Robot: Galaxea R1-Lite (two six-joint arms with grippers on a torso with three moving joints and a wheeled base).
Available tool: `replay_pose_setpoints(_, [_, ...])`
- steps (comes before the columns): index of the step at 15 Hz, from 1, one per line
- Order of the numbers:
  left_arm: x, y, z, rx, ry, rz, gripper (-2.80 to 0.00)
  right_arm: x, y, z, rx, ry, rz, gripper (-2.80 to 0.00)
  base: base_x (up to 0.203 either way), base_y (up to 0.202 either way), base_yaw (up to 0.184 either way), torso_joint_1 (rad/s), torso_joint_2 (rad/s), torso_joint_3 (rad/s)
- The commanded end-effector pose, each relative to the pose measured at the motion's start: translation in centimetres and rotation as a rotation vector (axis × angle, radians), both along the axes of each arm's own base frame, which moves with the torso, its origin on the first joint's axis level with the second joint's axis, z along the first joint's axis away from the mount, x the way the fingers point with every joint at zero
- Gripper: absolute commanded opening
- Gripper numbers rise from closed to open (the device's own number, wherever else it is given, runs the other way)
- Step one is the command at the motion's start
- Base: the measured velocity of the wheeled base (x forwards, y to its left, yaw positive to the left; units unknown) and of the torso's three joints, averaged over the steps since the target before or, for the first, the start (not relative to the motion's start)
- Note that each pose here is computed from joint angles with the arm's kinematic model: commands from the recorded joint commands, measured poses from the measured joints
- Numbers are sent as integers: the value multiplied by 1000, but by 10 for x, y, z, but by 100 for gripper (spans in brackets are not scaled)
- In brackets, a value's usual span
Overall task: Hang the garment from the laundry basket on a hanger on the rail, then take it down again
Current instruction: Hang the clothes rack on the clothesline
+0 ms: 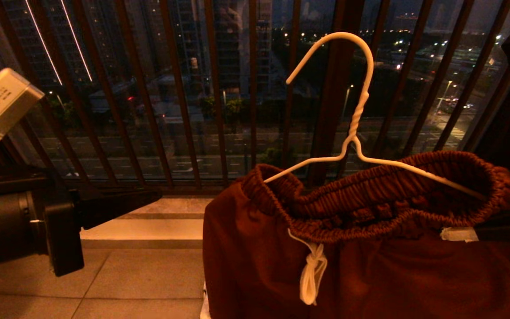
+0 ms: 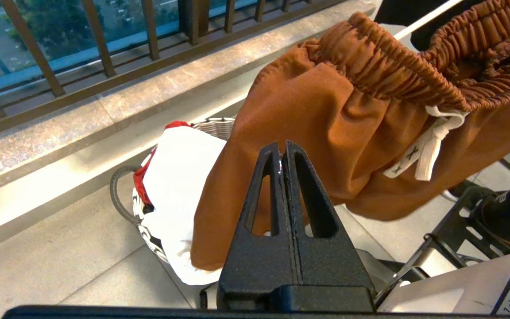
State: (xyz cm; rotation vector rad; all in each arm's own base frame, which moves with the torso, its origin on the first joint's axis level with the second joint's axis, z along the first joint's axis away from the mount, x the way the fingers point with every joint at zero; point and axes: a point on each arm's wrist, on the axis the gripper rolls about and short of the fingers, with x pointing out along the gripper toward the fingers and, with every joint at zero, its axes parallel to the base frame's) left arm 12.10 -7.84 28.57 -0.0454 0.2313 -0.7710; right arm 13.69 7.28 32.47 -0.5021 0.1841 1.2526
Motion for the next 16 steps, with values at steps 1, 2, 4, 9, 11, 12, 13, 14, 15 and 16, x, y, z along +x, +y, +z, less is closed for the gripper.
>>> replay_pose_setpoints(1, [3, -2, -1, 4, 7, -3, -280, 2, 1, -2, -4, 5, 10, -280, 0, 0, 0, 0, 0, 0])
replay_pose_setpoints(2, [2, -2, -1, 0, 8, -18, -280, 1, 1, -2, 0, 7, 18, -280, 0, 0, 0, 0, 0, 0])
replay_pose_setpoints(4, [0, -2, 1, -12, 37, -50, -280, 2, 1, -3, -3, 1, 25, -280, 0, 0, 0, 0, 0, 0])
replay_pose_setpoints(9, [-5, 0, 4, 25, 123, -80, -280, 1, 1, -4, -12, -14, 35, -280, 0, 0, 0, 3, -18, -15])
replay_pose_setpoints(11, [-4, 0, 3, 28, 128, -78, -280, 1, 1, -5, -18, -30, 43, -280, 0, 0, 0, 23, -233, -262])
replay_pose_setpoints(12, [-4, 0, 3, 28, 128, -77, -280, 1, 1, -5, -20, -31, 44, -280, 0, 0, 0, 41, -85, -320])
replay_pose_setpoints(13, [-4, 0, 3, 28, 127, -77, -280, 0, 1, -5, -20, -31, 44, -280, 0, 0, 0, 73, -328, -365])
replay_pose_setpoints(14, [-4, 0, 3, 27, 127, -74, -280, 0, 1, -5, -19, -33, 44, -280, 0, 0, 0, 108, -562, -359])
replay_pose_setpoints(15, [-4, 0, 3, 28, 127, -74, -280, 0, 1, -5, -19, -33, 44, -280, 0, 0, 0, 39, -585, -330])
replay_pose_setpoints(16, [-4, 0, 3, 28, 126, -74, -280, 0, 1, -5, -19, -33, 44, -280, 0, 0, 0, 87, -554, -328])
